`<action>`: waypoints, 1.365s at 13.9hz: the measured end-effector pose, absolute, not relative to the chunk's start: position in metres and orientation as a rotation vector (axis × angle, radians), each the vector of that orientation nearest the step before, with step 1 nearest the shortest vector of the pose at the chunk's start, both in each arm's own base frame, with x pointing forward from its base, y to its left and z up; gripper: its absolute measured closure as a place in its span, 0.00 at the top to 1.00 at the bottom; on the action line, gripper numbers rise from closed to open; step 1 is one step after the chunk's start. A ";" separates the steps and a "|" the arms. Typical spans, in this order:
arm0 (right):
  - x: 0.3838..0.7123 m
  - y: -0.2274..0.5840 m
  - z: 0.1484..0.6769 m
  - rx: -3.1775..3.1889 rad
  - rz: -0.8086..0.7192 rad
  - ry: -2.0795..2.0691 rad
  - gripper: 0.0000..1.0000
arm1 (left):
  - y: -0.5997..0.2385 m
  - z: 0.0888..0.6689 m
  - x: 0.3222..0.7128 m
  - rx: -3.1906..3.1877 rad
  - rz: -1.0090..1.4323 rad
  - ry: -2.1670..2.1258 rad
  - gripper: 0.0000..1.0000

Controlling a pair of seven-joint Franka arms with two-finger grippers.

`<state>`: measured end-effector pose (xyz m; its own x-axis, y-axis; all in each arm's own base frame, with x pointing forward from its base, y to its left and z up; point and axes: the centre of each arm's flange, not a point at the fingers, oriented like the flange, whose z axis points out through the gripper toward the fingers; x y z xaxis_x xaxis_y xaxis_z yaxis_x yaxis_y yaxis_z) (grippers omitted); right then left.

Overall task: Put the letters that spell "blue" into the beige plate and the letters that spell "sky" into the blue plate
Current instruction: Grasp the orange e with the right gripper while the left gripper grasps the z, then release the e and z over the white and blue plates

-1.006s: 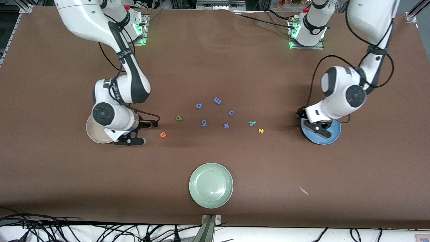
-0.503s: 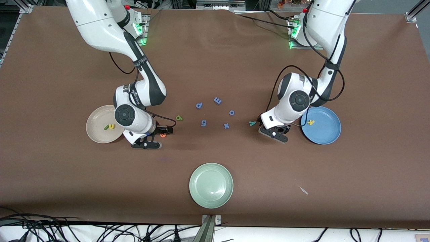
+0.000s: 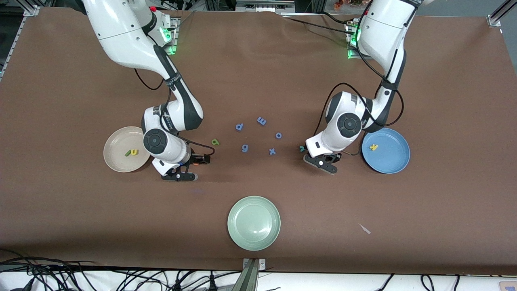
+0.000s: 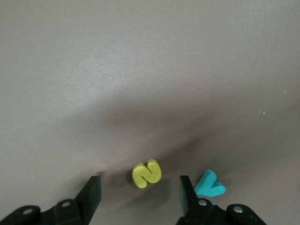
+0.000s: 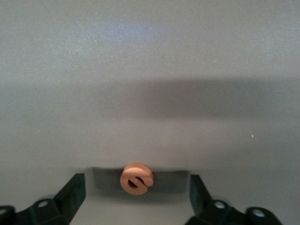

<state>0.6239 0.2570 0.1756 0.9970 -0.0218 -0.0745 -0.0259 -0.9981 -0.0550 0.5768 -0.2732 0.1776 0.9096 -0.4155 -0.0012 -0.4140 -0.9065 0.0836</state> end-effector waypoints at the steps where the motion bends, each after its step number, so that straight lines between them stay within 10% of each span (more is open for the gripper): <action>1: 0.624 0.257 0.175 -3.083 0.115 0.037 0.84 | -0.274 0.175 0.576 2.991 -0.033 -0.652 0.76; 4: 0.624 0.258 0.176 -3.083 0.115 0.034 0.67 | -0.274 0.168 0.577 2.995 -0.005 -0.650 0.74; 7: 0.625 0.259 0.179 -3.081 0.109 0.033 0.32 | -0.273 0.170 0.580 2.996 0.009 -0.648 0.43; 19: 0.635 0.123 0.252 -3.134 0.310 -0.245 0.30 | -0.224 0.204 0.606 3.004 0.032 -0.586 0.28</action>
